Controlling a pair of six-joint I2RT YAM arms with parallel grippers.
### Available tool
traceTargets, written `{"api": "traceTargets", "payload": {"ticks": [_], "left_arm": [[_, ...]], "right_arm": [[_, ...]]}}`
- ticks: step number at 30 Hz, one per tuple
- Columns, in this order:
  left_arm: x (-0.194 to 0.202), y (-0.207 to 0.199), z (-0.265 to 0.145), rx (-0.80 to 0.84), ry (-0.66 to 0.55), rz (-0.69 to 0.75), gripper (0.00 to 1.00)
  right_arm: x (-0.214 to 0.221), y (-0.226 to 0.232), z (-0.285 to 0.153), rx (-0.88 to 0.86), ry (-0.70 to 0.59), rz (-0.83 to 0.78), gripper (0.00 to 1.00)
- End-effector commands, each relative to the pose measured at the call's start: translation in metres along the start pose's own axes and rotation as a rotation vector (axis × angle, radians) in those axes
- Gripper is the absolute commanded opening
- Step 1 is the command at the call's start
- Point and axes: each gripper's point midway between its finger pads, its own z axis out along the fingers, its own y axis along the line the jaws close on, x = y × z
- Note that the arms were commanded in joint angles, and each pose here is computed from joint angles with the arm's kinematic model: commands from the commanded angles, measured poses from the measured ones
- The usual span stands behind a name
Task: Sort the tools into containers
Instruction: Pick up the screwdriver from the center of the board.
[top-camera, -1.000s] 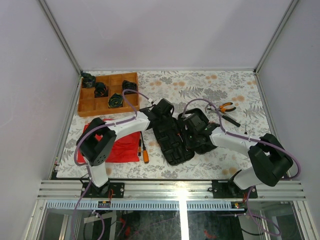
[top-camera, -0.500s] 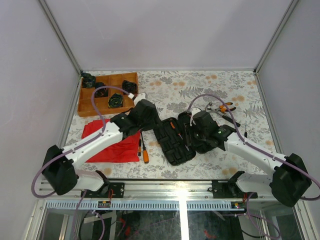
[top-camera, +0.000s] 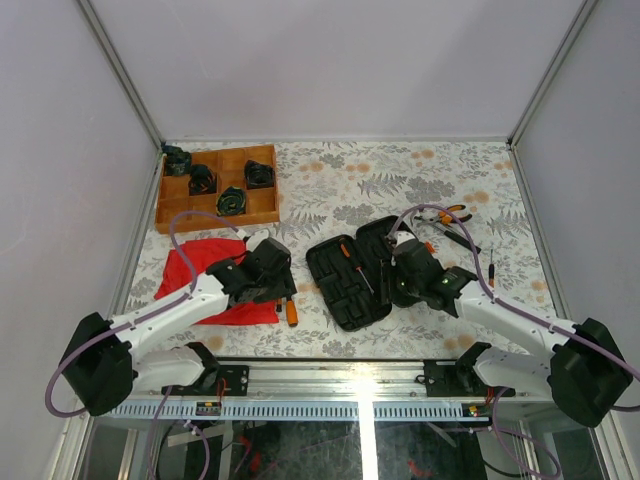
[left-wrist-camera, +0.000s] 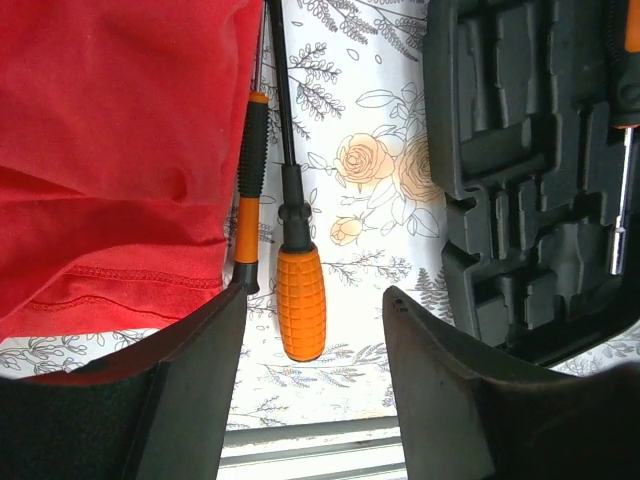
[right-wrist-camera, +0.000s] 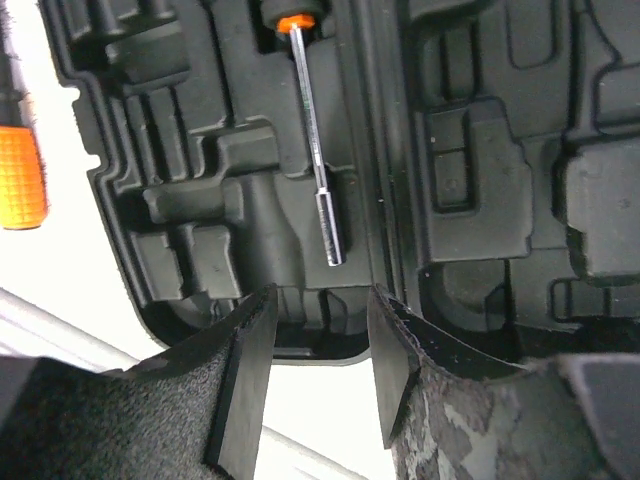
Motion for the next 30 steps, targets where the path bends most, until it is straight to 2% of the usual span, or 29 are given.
{"api": "traceTargets", "payload": {"ticks": [1,4,7,13,17,21,27,30], "left_arm": [[0.002,-0.002,-0.004,0.021,0.000,-0.010,0.56],[0.006,-0.001,-0.001,0.011,0.016,-0.005,0.56],[0.010,0.000,0.004,0.007,0.035,-0.003,0.54],[0.015,-0.006,0.008,0.023,0.065,-0.001,0.53],[0.017,-0.007,0.010,0.020,0.078,0.003,0.51],[0.019,-0.005,0.011,0.015,0.083,-0.004,0.50],[0.021,-0.003,0.014,-0.001,0.092,-0.005,0.44],[0.022,-0.006,0.016,-0.001,0.103,-0.001,0.42]], "right_arm": [[-0.007,-0.016,0.004,0.095,-0.038,0.044,0.48],[-0.006,-0.032,0.005,0.185,-0.033,0.053,0.49],[-0.004,-0.033,0.009,0.195,-0.022,0.054,0.49],[0.004,-0.011,0.024,0.079,0.035,0.079,0.45],[-0.004,0.014,0.030,-0.049,0.011,0.137,0.43],[-0.019,0.027,0.034,-0.095,-0.029,0.175,0.43],[-0.041,0.009,0.035,0.033,-0.097,0.155,0.42],[-0.046,-0.004,0.034,0.109,-0.114,0.134,0.39]]}}
